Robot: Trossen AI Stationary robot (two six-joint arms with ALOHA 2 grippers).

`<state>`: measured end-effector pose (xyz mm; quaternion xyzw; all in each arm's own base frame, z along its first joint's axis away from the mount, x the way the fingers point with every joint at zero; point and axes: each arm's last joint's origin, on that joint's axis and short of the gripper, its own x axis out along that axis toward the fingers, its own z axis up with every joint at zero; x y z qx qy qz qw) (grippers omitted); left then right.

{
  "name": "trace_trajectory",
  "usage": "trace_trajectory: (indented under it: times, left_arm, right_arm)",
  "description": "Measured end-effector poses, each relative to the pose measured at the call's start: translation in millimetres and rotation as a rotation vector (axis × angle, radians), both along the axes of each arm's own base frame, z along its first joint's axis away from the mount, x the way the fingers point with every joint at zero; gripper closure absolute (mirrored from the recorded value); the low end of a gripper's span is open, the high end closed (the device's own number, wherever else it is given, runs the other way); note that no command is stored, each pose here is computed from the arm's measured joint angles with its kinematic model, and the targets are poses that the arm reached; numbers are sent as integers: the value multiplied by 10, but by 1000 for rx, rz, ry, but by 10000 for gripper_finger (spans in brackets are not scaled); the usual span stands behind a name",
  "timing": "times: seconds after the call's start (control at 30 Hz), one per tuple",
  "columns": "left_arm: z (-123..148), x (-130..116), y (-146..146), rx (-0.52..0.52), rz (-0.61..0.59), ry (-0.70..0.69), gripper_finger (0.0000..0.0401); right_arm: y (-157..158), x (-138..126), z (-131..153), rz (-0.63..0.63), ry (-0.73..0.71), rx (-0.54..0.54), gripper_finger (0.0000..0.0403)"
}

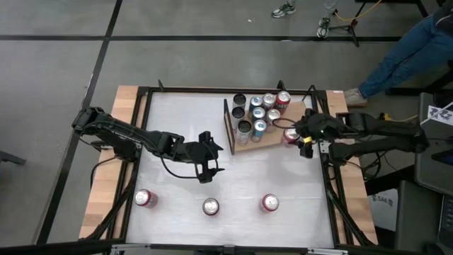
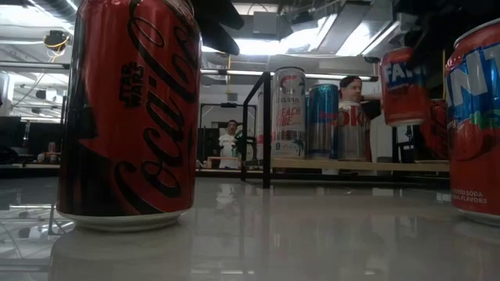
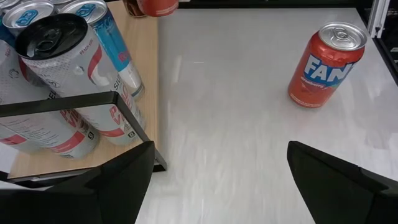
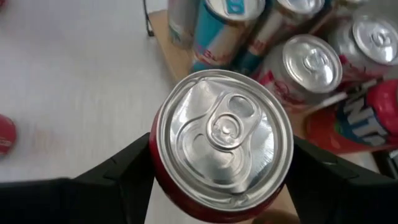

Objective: Place canned beverage on shelf
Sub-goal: Put the orange soda can on the shelf aligned with the other orange soda can

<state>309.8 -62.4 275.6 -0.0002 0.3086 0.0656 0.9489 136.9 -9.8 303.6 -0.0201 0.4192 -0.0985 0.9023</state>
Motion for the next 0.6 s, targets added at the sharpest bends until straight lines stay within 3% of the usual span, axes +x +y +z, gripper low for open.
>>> trace_trajectory:
  times: [0.37,0.6]
  left_arm:
    - [0,0,-2,0,-1,0,44]
    - [0,0,-2,0,-1,0,44]
  right_arm:
    - [-241,-48,-17,-75,34,-21,121]
    - [-363,-94,-206,-135,89,-6,121]
